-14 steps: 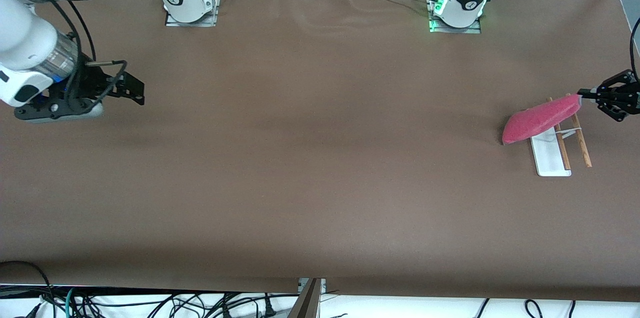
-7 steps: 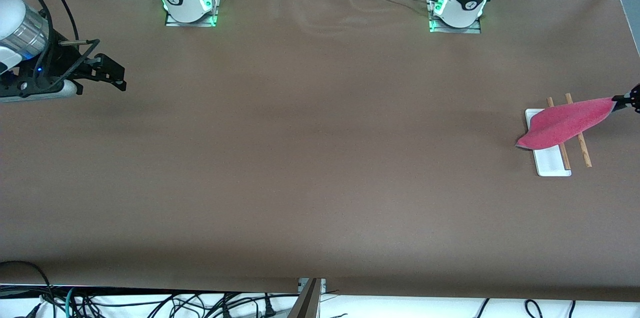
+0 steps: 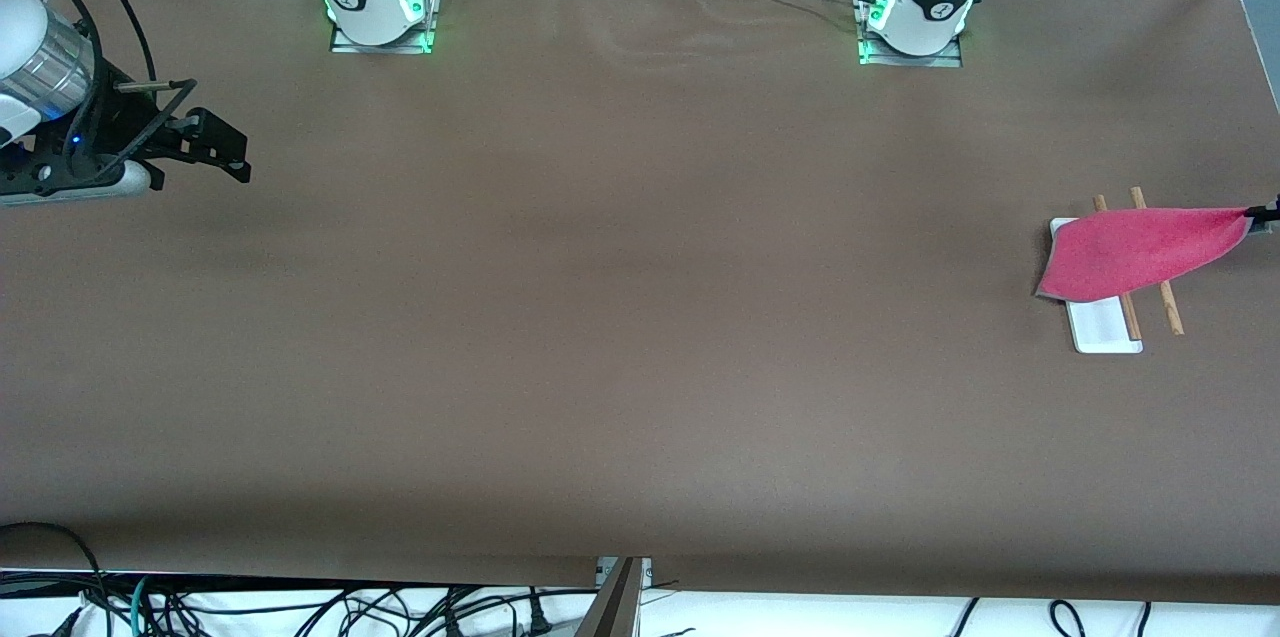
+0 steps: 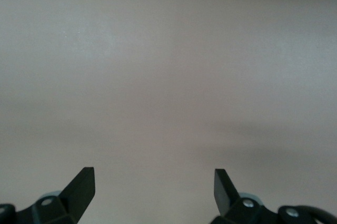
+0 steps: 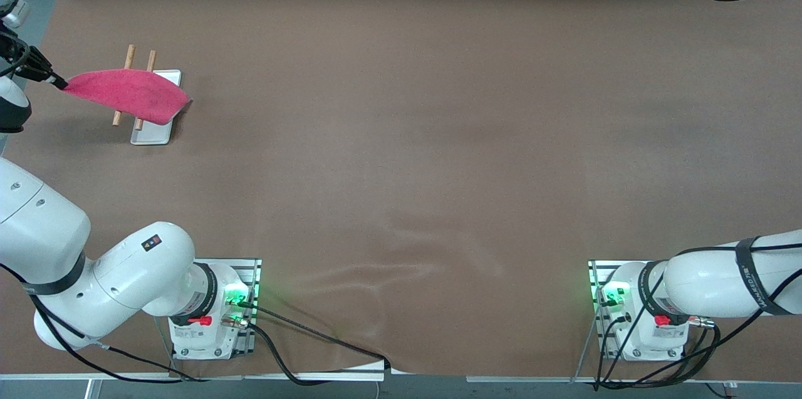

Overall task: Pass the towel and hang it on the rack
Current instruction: 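Drape the towel over the wooden rack with the left gripper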

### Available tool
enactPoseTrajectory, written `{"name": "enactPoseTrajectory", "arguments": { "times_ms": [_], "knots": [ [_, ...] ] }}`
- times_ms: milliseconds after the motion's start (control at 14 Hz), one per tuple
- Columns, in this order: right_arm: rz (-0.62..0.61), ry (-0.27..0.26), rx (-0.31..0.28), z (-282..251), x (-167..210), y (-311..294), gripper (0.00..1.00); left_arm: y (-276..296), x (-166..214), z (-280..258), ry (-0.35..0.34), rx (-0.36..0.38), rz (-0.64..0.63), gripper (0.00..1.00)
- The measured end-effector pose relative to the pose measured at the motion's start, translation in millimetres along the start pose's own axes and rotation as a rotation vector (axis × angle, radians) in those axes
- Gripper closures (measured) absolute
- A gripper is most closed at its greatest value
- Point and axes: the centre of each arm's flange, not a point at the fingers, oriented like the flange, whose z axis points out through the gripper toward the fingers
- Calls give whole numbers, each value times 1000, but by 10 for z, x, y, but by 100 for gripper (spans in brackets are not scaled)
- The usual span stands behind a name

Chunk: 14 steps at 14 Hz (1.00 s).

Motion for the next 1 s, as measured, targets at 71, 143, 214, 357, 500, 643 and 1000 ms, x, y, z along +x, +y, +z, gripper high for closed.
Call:
{"name": "enactPoseTrajectory", "arguments": {
  "times_ms": [71,143,214,357,500,643,1000],
  "knots": [
    [-1,0,0,0,0,-3,0,-43,-63,73,4,-5,-2,98],
    [0,0,0,1,0,0,0,-75,-105,132,7,-10,-2,98],
    [1,-1,0,6,3,5,0,-101,-129,174,8,-11,-2,98],
    [2,-3,-1,15,6,13,0,-133,-169,189,8,3,-5,98],
    [-1,0,-5,-8,2,3,0,-151,-245,211,12,9,-14,98],
    [5,17,-8,-110,5,41,0,-204,-297,284,14,13,-19,98],
    [14,-4,-9,-174,-31,89,0,-340,-392,552,20,-6,-29,78]
  ]
}}
